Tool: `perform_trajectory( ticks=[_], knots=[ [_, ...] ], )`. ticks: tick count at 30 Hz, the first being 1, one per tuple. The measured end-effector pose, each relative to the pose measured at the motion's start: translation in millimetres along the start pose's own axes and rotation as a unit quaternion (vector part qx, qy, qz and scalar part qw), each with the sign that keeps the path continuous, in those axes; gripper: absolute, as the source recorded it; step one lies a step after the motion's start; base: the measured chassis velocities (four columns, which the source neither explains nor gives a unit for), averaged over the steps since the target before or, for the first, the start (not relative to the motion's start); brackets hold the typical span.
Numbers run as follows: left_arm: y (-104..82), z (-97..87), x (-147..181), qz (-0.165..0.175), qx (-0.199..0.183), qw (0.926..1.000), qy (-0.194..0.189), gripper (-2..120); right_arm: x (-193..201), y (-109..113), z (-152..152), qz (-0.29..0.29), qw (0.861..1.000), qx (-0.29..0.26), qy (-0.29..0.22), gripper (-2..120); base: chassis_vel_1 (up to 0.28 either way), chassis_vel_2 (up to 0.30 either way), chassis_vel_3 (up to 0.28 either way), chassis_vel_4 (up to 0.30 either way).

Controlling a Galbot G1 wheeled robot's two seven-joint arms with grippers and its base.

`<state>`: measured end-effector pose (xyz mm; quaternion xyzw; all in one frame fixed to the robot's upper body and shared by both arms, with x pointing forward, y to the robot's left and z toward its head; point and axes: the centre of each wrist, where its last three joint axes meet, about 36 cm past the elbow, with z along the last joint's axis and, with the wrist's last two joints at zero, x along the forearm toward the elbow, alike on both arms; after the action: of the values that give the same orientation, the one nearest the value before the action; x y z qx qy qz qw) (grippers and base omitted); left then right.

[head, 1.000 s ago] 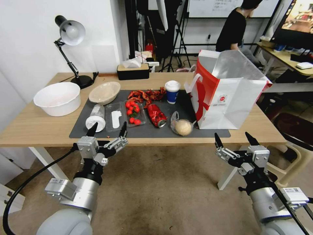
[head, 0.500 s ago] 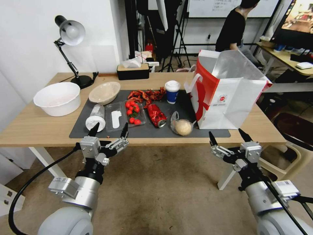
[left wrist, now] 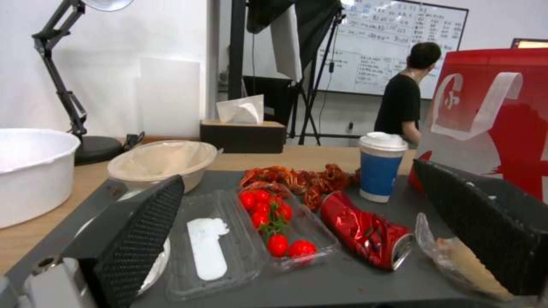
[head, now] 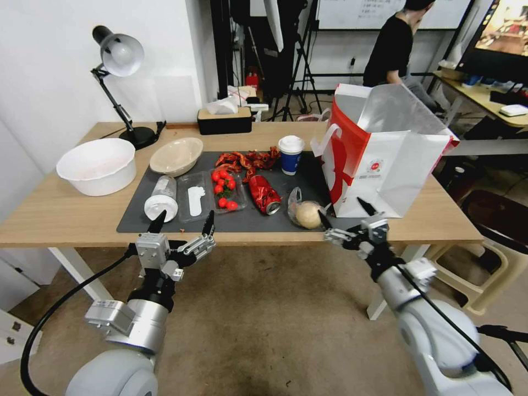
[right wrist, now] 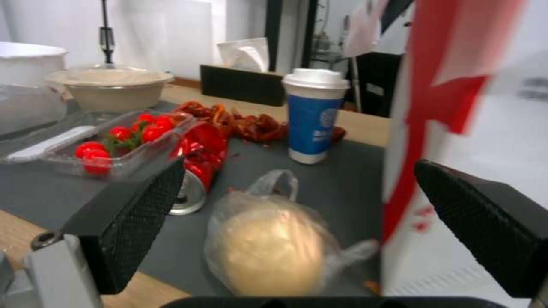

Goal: Pick up the trash from the table and place it into the takeout bag.

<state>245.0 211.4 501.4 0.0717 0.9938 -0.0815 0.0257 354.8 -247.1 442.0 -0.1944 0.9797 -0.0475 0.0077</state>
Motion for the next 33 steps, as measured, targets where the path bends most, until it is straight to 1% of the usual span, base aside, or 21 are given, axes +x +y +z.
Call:
perform_trajectory(
  ticks=[2,3,5,12,14,21,28,31,33],
  knots=[
    [-0.5,0.0,0.8,-0.002,0.002,1.0000,0.000,100,-15.7,3.8,4.4,-0.011,1.000,-0.008,0.003,100,0.000,0.000,0.000,0.000],
    [-0.5,0.0,0.8,-0.002,0.002,1.0000,0.000,100,-15.7,3.8,4.4,-0.011,1.000,-0.008,0.003,100,0.000,0.000,0.000,0.000],
    [-0.6,0.1,1.5,-0.005,0.001,1.0000,0.000,100,-30.6,8.3,7.7,-0.010,1.000,-0.017,0.016,100,0.000,0.000,0.000,0.000],
    [-0.6,1.0,2.0,-0.009,0.002,1.0000,-0.001,100,-51.3,16.7,14.0,0.000,0.998,-0.037,0.046,100,0.000,0.000,0.000,0.000],
    [-0.3,1.2,2.4,-0.010,0.002,0.9999,-0.001,100,-59.9,17.5,14.1,0.007,0.997,-0.050,0.061,100,0.000,0.000,0.000,0.000],
    [0.1,2.0,2.4,-0.013,0.002,0.9999,-0.002,100,-69.9,17.7,15.2,0.020,0.993,-0.069,0.092,100,0.000,0.000,0.000,0.000],
    [0.1,2.1,2.2,-0.015,0.003,0.9999,-0.003,100,-72.5,19.2,17.0,0.019,0.990,-0.082,0.114,100,0.000,0.000,0.000,0.000],
    [0.1,2.2,2.3,-0.019,0.003,0.9998,-0.004,100,-72.8,20.6,16.7,0.021,0.988,-0.088,0.124,96,0.000,0.000,0.000,0.000],
    [0.1,2.0,2.7,-0.022,0.004,0.9997,-0.006,100,-72.8,23.0,15.6,0.023,0.985,-0.106,0.134,84,0.000,0.000,0.000,0.000]
  ],
)
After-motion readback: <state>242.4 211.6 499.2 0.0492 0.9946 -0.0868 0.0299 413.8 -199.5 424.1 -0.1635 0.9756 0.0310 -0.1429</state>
